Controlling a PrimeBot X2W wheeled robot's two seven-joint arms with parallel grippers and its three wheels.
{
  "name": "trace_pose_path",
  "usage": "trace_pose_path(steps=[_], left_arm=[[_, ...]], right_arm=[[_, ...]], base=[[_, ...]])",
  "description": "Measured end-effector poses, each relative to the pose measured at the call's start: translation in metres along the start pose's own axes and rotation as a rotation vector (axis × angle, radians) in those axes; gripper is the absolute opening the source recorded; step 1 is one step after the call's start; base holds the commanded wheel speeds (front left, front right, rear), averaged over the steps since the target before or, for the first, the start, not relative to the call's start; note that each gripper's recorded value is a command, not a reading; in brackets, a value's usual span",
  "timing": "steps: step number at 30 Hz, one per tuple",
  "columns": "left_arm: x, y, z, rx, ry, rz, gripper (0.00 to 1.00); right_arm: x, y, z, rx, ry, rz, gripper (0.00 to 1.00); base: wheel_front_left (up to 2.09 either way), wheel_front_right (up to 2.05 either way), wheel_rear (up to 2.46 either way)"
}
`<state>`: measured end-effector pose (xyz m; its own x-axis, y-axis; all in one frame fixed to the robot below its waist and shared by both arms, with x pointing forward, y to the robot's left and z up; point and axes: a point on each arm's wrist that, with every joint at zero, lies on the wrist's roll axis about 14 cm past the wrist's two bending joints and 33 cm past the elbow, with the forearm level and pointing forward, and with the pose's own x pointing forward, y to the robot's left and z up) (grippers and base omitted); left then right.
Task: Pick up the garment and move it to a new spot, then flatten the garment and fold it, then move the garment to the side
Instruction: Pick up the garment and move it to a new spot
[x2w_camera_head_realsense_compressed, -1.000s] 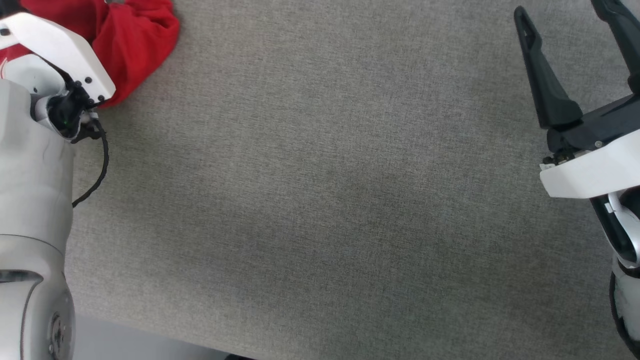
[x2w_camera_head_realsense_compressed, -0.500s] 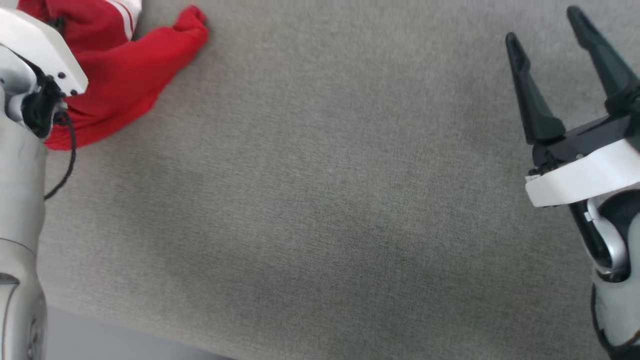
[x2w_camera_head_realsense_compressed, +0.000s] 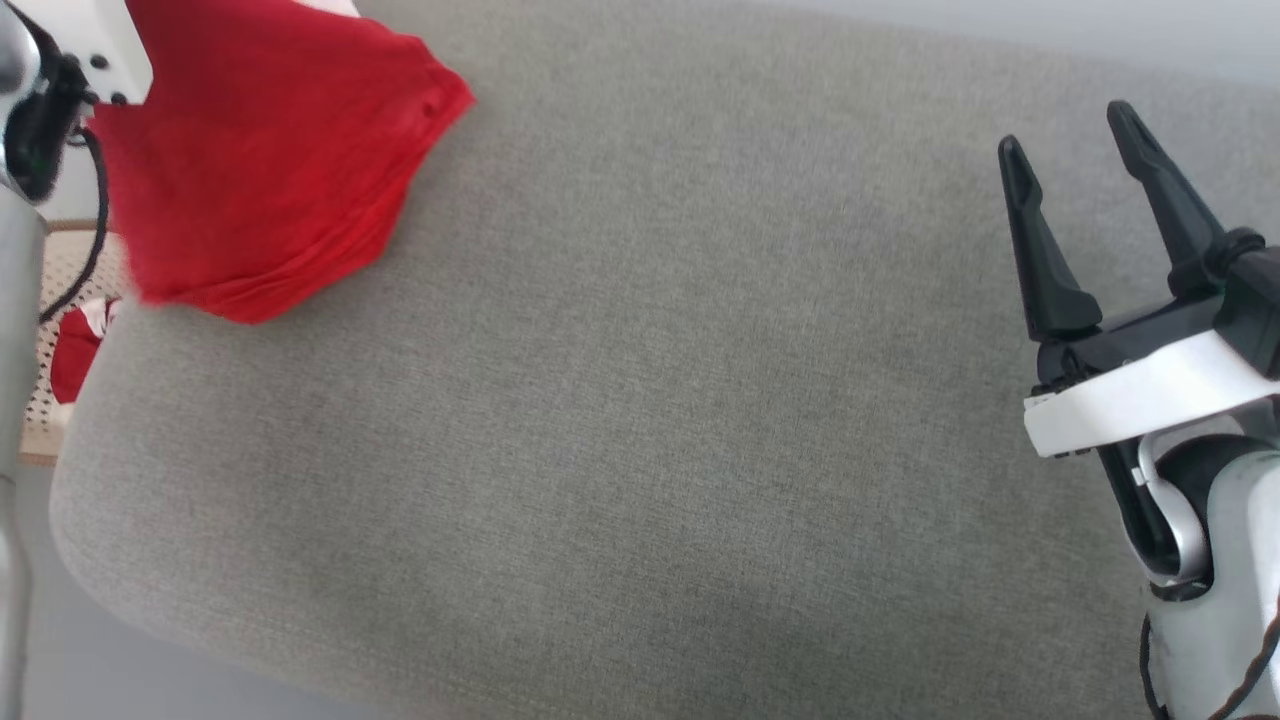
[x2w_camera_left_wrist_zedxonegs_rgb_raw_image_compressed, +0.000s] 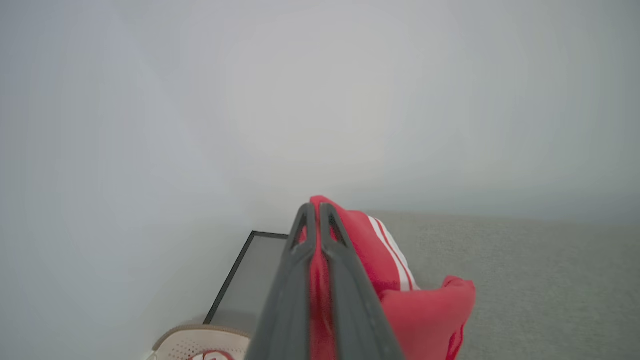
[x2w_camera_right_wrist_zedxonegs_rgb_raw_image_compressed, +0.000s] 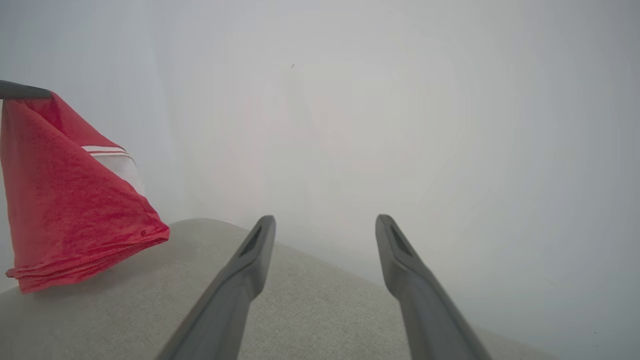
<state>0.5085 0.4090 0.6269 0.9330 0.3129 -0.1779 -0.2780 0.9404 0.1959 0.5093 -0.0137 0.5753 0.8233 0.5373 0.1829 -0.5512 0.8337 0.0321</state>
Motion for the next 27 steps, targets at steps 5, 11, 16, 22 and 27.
trace_pose_path(steps=[5, 11, 16, 22, 27], left_arm=[[-0.018, 0.001, 0.042, 0.042, -0.087, -0.034, 0.0], [-0.036, -0.018, 0.078, 0.088, -0.155, -0.112, 0.0], [-0.045, -0.042, 0.097, 0.134, -0.178, -0.183, 0.0], [-0.054, -0.094, 0.111, 0.179, -0.199, -0.314, 0.0], [-0.065, -0.154, 0.114, 0.206, -0.196, -0.458, 0.0]], right_arm=[[-0.007, 0.003, 0.018, 0.0, -0.042, -0.016, 1.0], [-0.02, -0.006, 0.031, -0.004, -0.07, -0.064, 1.0], [-0.036, -0.019, 0.039, -0.005, -0.091, -0.126, 1.0], [-0.061, -0.039, 0.045, -0.008, -0.101, -0.206, 1.0], [-0.086, -0.056, 0.047, -0.015, -0.103, -0.285, 1.0]], base=[[0.0, 0.0, 0.0], [0.0, 0.0, 0.0], [0.0, 0.0, 0.0], [0.0, 0.0, 0.0], [0.0, 0.0, 0.0]])
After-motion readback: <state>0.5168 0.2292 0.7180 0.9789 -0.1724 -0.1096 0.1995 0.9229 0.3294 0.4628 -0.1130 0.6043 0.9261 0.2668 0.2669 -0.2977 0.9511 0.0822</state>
